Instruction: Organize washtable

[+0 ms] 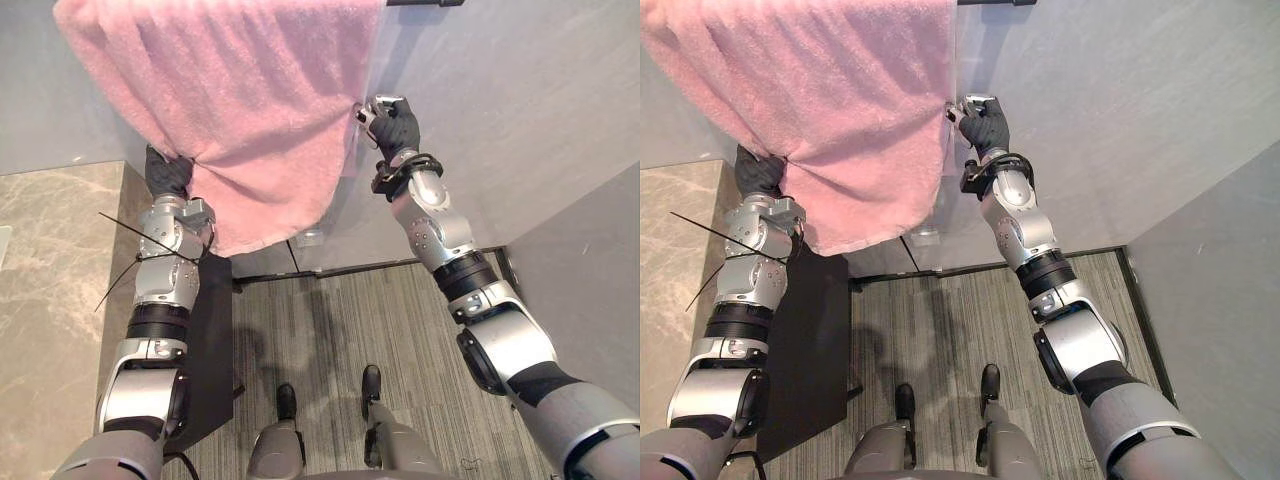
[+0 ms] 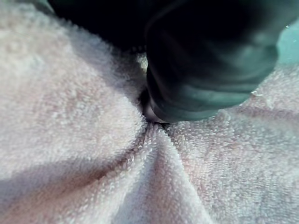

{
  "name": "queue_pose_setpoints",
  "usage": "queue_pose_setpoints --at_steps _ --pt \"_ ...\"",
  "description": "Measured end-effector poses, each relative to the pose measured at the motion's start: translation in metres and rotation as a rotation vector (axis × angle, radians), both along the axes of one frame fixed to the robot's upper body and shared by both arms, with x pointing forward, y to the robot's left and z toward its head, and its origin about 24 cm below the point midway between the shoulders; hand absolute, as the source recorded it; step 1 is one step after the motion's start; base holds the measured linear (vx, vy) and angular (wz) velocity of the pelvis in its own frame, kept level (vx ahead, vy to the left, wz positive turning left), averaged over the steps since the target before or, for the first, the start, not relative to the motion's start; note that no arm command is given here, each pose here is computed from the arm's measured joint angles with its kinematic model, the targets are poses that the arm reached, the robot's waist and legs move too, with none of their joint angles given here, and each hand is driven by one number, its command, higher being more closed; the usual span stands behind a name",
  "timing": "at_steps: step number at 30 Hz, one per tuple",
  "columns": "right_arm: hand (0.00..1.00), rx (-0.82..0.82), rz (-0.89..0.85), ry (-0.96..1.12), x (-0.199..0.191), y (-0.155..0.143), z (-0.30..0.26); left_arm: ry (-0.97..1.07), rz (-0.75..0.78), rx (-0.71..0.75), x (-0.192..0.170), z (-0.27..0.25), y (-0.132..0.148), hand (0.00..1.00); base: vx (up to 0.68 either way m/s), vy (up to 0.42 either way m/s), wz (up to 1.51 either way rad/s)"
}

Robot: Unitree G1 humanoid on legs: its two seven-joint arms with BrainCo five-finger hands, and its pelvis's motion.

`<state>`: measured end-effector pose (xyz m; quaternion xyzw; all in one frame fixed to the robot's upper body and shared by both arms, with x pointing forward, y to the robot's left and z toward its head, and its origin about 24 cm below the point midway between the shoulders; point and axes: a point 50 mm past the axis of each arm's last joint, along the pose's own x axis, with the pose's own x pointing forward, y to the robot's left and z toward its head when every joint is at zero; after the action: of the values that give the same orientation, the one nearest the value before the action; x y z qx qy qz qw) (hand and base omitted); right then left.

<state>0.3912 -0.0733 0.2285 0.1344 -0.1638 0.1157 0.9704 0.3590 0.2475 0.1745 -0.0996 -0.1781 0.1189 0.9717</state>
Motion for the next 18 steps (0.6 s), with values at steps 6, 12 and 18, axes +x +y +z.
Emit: queue_pose_setpoints --at_steps 6,12,18 --pt "0.0 -0.005 -0.002 -0.071 -0.003 0.001 0.019 -0.004 0.003 -0.003 0.0 0.001 0.001 1.0 0.0 0.0 0.0" --pt "0.0 0.006 -0.03 -0.077 -0.001 -0.01 0.022 -0.005 0.003 -0.002 0.0 0.001 0.001 1.0 0.0 0.0 -0.05" --pt "0.0 0.002 -0.034 -0.079 -0.001 -0.012 0.022 -0.031 -0.006 -0.002 0.003 0.011 -0.002 1.0 0.0 0.0 0.0"
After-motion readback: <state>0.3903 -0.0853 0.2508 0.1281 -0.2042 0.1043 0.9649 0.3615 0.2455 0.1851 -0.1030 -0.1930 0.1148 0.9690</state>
